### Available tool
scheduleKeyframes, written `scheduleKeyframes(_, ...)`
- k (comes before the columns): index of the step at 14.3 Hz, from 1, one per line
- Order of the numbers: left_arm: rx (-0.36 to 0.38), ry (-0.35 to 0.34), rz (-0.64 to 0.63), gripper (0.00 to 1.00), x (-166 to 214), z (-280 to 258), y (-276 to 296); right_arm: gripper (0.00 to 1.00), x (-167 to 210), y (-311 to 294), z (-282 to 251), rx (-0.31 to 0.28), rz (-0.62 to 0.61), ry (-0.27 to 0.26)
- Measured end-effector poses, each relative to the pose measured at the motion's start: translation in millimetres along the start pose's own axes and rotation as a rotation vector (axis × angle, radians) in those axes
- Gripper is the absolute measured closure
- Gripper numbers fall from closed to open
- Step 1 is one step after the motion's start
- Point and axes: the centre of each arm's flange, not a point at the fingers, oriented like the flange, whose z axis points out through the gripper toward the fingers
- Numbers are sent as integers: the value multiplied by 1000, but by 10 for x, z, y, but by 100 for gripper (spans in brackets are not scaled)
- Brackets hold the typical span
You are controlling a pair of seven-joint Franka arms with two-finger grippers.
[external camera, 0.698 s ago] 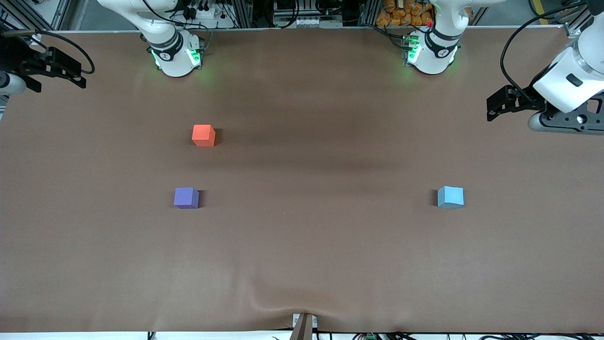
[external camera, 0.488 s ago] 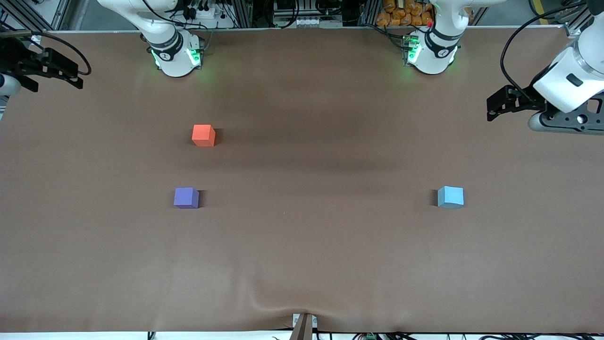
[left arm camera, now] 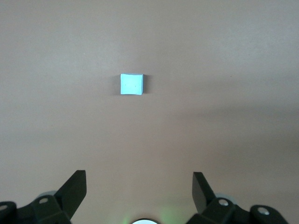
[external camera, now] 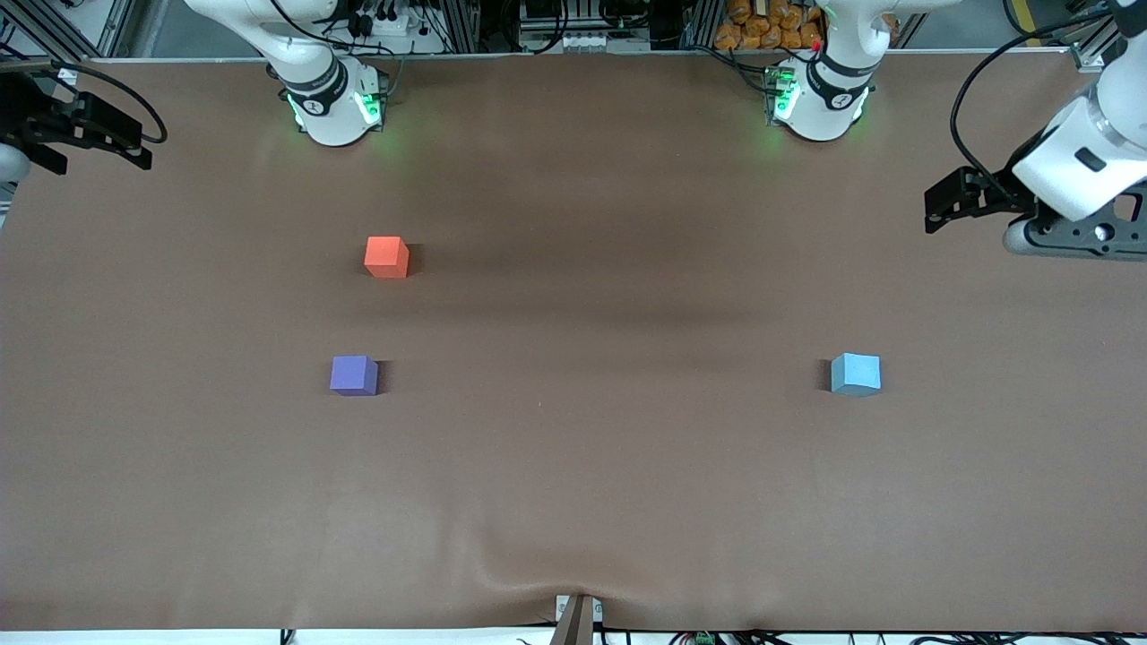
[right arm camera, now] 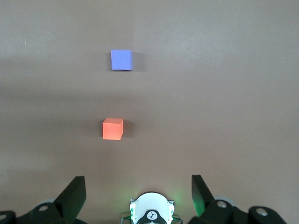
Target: Place blue block between orange and purple blocks
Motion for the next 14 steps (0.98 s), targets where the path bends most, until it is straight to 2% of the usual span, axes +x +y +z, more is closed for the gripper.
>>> scheduleKeyframes(5,-17,-78,-29,0,570,874,-204,0,0,11,2,0,3,0)
scheduleKeyframes(9,29,-110,-7,0,1030,1962,-222,0,1,21,8,1,6,-2)
scheduleKeyframes(11,29,-114,3,0,1070,2549,-206,0,2,29,10,1,8,-2)
scheduleKeyframes(14,16,-79,-3,0,957,3313,-282,0,1,34,14,1,10,-4)
